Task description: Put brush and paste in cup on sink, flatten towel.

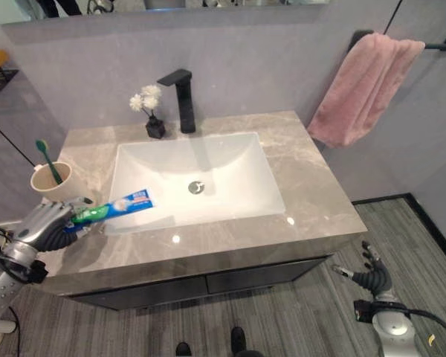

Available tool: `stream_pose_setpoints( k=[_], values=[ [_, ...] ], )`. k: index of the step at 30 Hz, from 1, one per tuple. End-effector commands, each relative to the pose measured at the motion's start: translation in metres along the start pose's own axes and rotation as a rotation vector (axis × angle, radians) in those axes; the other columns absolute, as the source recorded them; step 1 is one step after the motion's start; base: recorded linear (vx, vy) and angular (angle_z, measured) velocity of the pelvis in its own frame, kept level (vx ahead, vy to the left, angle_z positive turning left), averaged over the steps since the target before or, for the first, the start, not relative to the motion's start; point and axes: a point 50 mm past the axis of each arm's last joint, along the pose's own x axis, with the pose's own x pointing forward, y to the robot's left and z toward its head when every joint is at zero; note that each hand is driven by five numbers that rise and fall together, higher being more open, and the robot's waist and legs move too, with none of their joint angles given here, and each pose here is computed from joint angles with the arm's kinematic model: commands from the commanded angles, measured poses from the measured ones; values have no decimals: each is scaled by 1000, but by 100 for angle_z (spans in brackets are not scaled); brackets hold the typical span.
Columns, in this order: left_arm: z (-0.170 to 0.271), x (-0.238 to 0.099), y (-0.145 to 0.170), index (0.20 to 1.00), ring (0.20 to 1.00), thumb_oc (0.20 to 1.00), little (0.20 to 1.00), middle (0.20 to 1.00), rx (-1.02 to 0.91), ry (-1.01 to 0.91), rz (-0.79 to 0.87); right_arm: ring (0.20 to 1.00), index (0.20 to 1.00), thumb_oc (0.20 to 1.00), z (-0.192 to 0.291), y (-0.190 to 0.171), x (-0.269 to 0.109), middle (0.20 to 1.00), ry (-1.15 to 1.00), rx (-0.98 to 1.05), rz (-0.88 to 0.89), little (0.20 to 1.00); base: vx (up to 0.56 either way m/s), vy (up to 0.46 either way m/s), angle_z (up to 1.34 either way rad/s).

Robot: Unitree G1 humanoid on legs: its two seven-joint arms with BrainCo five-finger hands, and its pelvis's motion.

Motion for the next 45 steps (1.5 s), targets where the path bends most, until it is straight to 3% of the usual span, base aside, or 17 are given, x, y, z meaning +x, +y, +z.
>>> stream_pose_setpoints(
  k=[1,5,7,9,19,26,35,45],
  values=[
    [10,18,45,200,200,200,200,200,29,-74,290,1000,1000,1000,40,-18,14,1000,-196,-39,-80,1000,0,0,0],
    [33,33,66,200,200,200,200,200,-104,-164,528,1000,1000,1000,95,6,28,1000,-418,23,-20,1000,0,0,0],
    [32,34,67,200,200,200,200,200,-103,-162,535,1000,1000,1000,98,6,30,1000,-424,24,-22,1000,-1,3,-2],
    [48,45,79,200,200,200,200,200,-171,-233,639,1000,1000,1000,139,31,36,1000,-566,122,66,1000,0,0,0],
    [73,62,95,200,200,200,200,200,-254,-335,773,1000,1000,1000,265,117,20,1000,-833,594,483,1000,2,1,1],
    [74,65,102,200,200,200,200,200,-295,-339,836,1000,1000,1000,328,135,8,1000,-860,939,665,1000,-5,9,4],
    [84,74,118,200,200,200,200,200,-308,-384,952,1000,1000,1000,389,156,-17,1000,-891,1128,800,1000,19,9,7],
    [103,85,123,200,200,200,200,200,-314,-460,943,1000,1000,1000,412,165,-45,1000,-911,1221,952,1000,38,-2,1]
  ],
)
